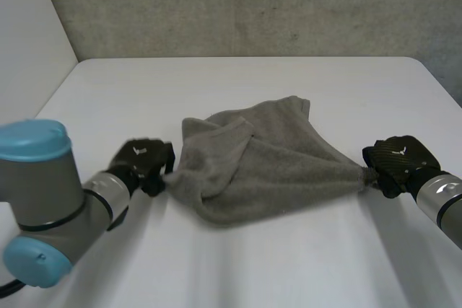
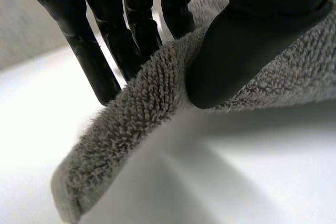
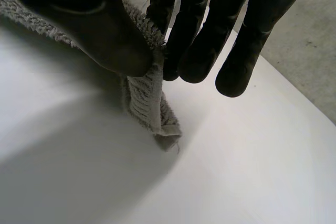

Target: Fold the laundry

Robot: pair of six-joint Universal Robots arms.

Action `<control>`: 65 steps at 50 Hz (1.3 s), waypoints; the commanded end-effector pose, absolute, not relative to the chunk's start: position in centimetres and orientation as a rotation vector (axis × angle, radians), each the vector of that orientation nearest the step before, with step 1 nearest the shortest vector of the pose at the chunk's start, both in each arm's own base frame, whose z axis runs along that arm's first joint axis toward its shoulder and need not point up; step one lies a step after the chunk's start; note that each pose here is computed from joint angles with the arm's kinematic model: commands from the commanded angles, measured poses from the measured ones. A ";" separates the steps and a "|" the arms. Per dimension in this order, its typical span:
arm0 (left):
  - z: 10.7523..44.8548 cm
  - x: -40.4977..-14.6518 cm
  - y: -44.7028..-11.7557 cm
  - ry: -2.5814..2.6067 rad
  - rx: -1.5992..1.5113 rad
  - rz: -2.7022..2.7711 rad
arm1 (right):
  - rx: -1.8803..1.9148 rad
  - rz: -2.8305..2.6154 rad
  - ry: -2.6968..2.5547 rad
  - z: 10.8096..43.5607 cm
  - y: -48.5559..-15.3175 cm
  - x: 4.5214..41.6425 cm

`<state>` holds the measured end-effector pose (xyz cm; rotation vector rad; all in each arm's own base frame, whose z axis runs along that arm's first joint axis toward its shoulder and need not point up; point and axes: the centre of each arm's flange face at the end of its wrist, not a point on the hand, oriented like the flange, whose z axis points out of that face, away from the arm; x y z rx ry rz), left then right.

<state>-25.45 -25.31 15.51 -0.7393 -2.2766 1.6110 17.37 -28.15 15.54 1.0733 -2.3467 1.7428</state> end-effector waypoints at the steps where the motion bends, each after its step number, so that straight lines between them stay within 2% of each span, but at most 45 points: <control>1: 22.3 -24.8 -24.3 -2.130 -0.641 1.804 | 1.034 1.838 -2.248 18.7 -28.4 17.3; 2: 24.1 -24.6 -23.8 -2.088 -0.623 1.849 | 1.024 1.911 -2.160 21.1 -28.1 17.3; 3: 24.1 -24.6 -23.7 -2.088 -0.623 1.849 | 1.015 1.971 -2.085 23.3 -27.9 17.4; 4: 26.1 -24.2 -23.3 -2.045 -0.605 1.902 | 1.015 1.971 -2.084 23.3 -27.9 17.4; 5: 27.8 -23.8 -22.7 -2.005 -0.594 1.949 | 1.003 2.025 -2.012 25.6 -27.6 17.4; 6: 27.8 -23.8 -22.7 -2.005 -0.594 1.949 | 1.003 2.025 -2.012 25.6 -27.6 17.4; 7: 29.5 -23.5 -22.2 -1.961 -0.586 1.995 | 0.989 2.066 -1.955 27.7 -27.5 17.4; 8: 29.5 -23.5 -22.2 -1.960 -0.586 1.995 | 0.980 2.096 -1.911 29.8 -27.3 17.3; 9: 31.0 -23.2 -21.9 -1.926 -0.573 2.037 | 0.980 2.096 -1.910 29.9 -27.3 17.3; 10: 32.4 -22.9 -21.5 -1.892 -0.563 2.074 | 0.968 2.120 -1.876 31.8 -27.1 17.3; 11: 32.4 -22.9 -21.5 -1.891 -0.563 2.075 | 0.956 2.148 -1.842 33.9 -26.7 17.2; 12: 33.5 -22.7 -21.1 -1.872 -0.557 2.095 | 0.956 2.149 -1.842 33.9 -26.7 17.2; 14: 34.6 -22.5 -20.8 -1.855 -0.550 2.116 | 0.945 2.192 -1.793 37.5 -26.1 17.4; 15: 35.6 -22.3 -20.7 -1.843 -0.543 2.134 | 0.945 2.192 -1.792 37.6 -26.1 17.4; 16: 36.3 -22.1 -20.6 -1.836 -0.535 2.149 | 0.946 2.204 -1.775 39.1 -25.7 17.5; 21: 37.6 -21.6 -21.1 -1.846 -0.512 2.168 | 0.959 2.204 -1.765 42.4 -24.8 17.4; 25: 37.9 -21.2 -21.8 -1.872 -0.497 2.173 | 0.993 2.134 -1.872 41.8 -26.2 17.5; 29: 37.2 -21.1 -22.8 -1.930 -0.493 2.139 | 1.100 1.982 -2.036 39.5 -27.8 18.0; 31: 34.9 -21.6 -24.6 -2.029 -0.507 2.049 | 1.151 1.921 -2.076 38.5 -28.1 18.2; 33: 33.7 -21.9 -25.4 -2.076 -0.519 1.999 | 1.285 1.809 -2.119 36.0 -28.8 19.6; 34: 32.3 -22.2 -26.1 -2.126 -0.528 1.942 | 1.286 1.808 -2.120 36.0 -28.8 19.6; 35: 32.3 -22.2 -26.1 -2.127 -0.528 1.941 | 1.348 1.767 -2.118 34.8 -29.2 20.5; 36: 30.9 -22.4 -26.9 -2.179 -0.537 1.881 | 1.411 1.735 -2.113 33.7 -29.5 21.5; 37: 30.9 -22.4 -26.9 -2.180 -0.537 1.881 | 1.412 1.735 -2.113 33.7 -29.5 21.5; 39: 28.3 -23.1 -28.7 -2.267 -0.552 1.770 | 1.466 1.697 -2.134 31.9 -30.6 23.0; 43: 27.7 -24.0 -30.4 -2.281 -0.560 1.730 | 1.439 1.712 -2.101 31.5 -32.2 24.0; 45: 30.1 -24.6 -31.8 -2.208 -0.539 1.812 | 1.378 1.780 -2.034 32.4 -33.4 24.5; 46: 30.1 -24.6 -31.8 -2.208 -0.539 1.813 | 1.275 1.908 -1.923 34.5 -34.4 25.1; 47: 32.1 -24.8 -32.2 -2.134 -0.512 1.886 | 1.126 2.089 -1.783 37.6 -35.0 25.7; 48: 32.2 -24.8 -32.2 -2.133 -0.511 1.886 | 1.124 2.091 -1.782 37.7 -35.0 25.7; 49: 34.6 -24.8 -32.5 -2.040 -0.458 1.970 | 0.939 2.279 -1.642 41.1 -35.3 25.8; 50: 37.3 -24.5 -32.7 -1.924 -0.362 2.065 | 0.937 2.281 -1.641 41.1 -35.3 25.8; 51: 37.3 -24.5 -32.7 -1.923 -0.361 2.065 | 0.778 2.413 -1.556 43.3 -35.5 25.3; 52: 39.8 -23.9 -32.6 -1.810 -0.247 2.147 | 0.652 2.515 -1.486 45.4 -34.9 24.6; 53: 41.5 -23.2 -32.4 -1.722 -0.129 2.195 | 0.651 2.516 -1.485 45.5 -34.9 24.6; 54: 41.5 -23.1 -32.4 -1.721 -0.128 2.195 | 0.607 2.580 -1.451 46.7 -34.0 24.2; 56: 42.3 -22.7 -32.2 -1.662 -0.038 2.213 | 0.632 2.589 -1.464 46.6 -33.5 24.2; 58: 41.8 -22.3 -32.1 -1.641 0.047 2.198 | 0.793 2.494 -1.580 43.7 -33.6 24.8; 59: 41.8 -22.3 -32.1 -1.641 0.048 2.198 | 0.794 2.493 -1.581 43.7 -33.6 24.8; 60: 40.6 -22.4 -32.2 -1.684 0.044 2.176 | 0.901 2.413 -1.670 41.8 -33.2 25.3; 61: 39.2 -22.4 -32.3 -1.743 0.028 2.150 | 0.902 2.412 -1.671 41.8 -33.2 25.3; 62: 39.2 -22.4 -32.3 -1.744 0.028 2.150 | 1.005 2.305 -1.770 39.8 -32.7 25.5; 63: 37.5 -22.5 -32.4 -1.813 0.011 2.122 | 1.092 2.187 -1.875 37.5 -32.3 25.6; 64: 35.8 -22.5 -32.5 -1.887 -0.017 2.096 | 1.093 2.186 -1.876 37.5 -32.3 25.6; 65: 35.8 -22.5 -32.5 -1.888 -0.017 2.096 | 1.179 2.065 -1.971 35.3 -31.9 25.6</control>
